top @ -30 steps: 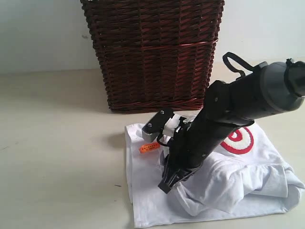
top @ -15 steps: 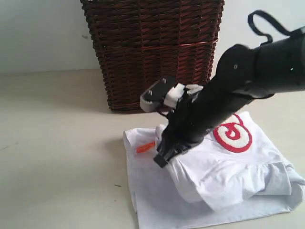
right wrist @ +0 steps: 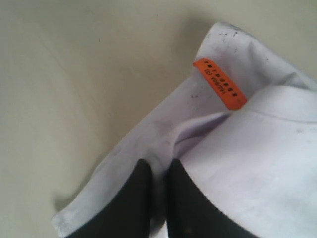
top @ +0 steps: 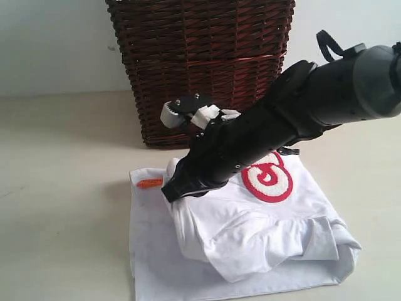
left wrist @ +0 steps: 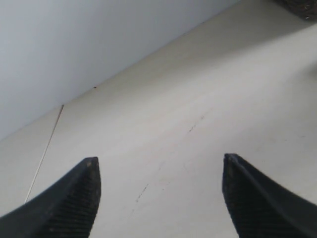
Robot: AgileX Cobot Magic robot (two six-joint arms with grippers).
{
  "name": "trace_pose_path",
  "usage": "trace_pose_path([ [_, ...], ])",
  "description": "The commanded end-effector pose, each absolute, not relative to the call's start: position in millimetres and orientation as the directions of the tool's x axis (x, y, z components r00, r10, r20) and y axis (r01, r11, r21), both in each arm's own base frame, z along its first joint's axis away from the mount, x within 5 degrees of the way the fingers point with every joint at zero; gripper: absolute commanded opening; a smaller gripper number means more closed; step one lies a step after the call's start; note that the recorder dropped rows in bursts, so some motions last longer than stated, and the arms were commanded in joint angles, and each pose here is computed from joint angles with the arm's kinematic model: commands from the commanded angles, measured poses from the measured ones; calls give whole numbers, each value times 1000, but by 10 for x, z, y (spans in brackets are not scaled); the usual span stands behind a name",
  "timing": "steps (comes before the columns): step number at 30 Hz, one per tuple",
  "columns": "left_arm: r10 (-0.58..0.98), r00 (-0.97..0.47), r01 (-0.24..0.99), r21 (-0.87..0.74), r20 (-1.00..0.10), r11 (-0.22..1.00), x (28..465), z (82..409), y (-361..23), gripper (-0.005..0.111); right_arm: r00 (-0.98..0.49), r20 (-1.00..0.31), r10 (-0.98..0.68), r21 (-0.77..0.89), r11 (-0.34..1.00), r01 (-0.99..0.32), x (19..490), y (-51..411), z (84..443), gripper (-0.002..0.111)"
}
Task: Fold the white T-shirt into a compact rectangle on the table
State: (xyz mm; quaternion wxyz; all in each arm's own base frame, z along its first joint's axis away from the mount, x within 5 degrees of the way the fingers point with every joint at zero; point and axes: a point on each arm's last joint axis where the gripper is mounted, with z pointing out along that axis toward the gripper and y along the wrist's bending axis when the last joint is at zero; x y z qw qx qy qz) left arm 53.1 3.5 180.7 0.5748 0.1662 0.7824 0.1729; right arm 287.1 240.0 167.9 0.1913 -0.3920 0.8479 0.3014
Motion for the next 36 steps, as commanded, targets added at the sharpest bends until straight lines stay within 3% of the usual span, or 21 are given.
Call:
trace_pose_path([
  [1, 458, -277, 61, 461, -844, 885, 529, 1804, 33, 67, -596, -583, -552, 344, 497, -797, 2875, 2397, 1757, 0],
  [5, 458, -277, 61, 461, -844, 885, 529, 1804, 33, 67, -626, -615, -479, 463, 423, -779, 2755, 2356, 2258, 0],
  [7, 458, -277, 61, 461, -844, 885, 529, 1804, 33, 67, -574, -691, -440, 426, 394, -815, 2742, 2346, 2454, 0],
  [10, 458, -277, 61, 461, -844, 885, 529, 1804, 33, 67, -530, -718, -450, 321, 462, -827, 2836, 2506, 2219, 0],
  [14, 458, -277, 61, 461, -844, 885, 529, 1804, 33, 67, -549, -665, -506, 357, 431, -829, 2848, 2684, 1756, 0],
  [18, 458, -277, 61, 461, -844, 885, 529, 1804, 33, 67, -538, -658, -527, 375, 391, -841, 2816, 2768, 1577, 1],
  [21, 458, -277, 61, 461, -844, 885, 529, 1804, 33, 67, -512, -670, -538, 385, 338, -859, 2779, 2784, 1594, 18],
  [25, 458, -277, 61, 461, -844, 885, 529, 1804, 33, 67, -512, -670, -538, 385, 339, -859, 2780, 2784, 1593, 57],
  [27, 458, -277, 61, 461, -844, 885, 529, 1804, 33, 67, -506, -678, -533, 363, 356, -861, 2800, 2775, 1616, 67],
  [32, 458, -277, 61, 461, -844, 885, 529, 1804, 33, 67, -365, -699, -615, 131, 392, -910, 2898, 2599, 1828, 64],
  [36, 458, -277, 61, 461, -844, 885, 529, 1804, 33, 67, -441, -586, -680, 46, 515, -856, 3015, 2359, 1662, 46],
])
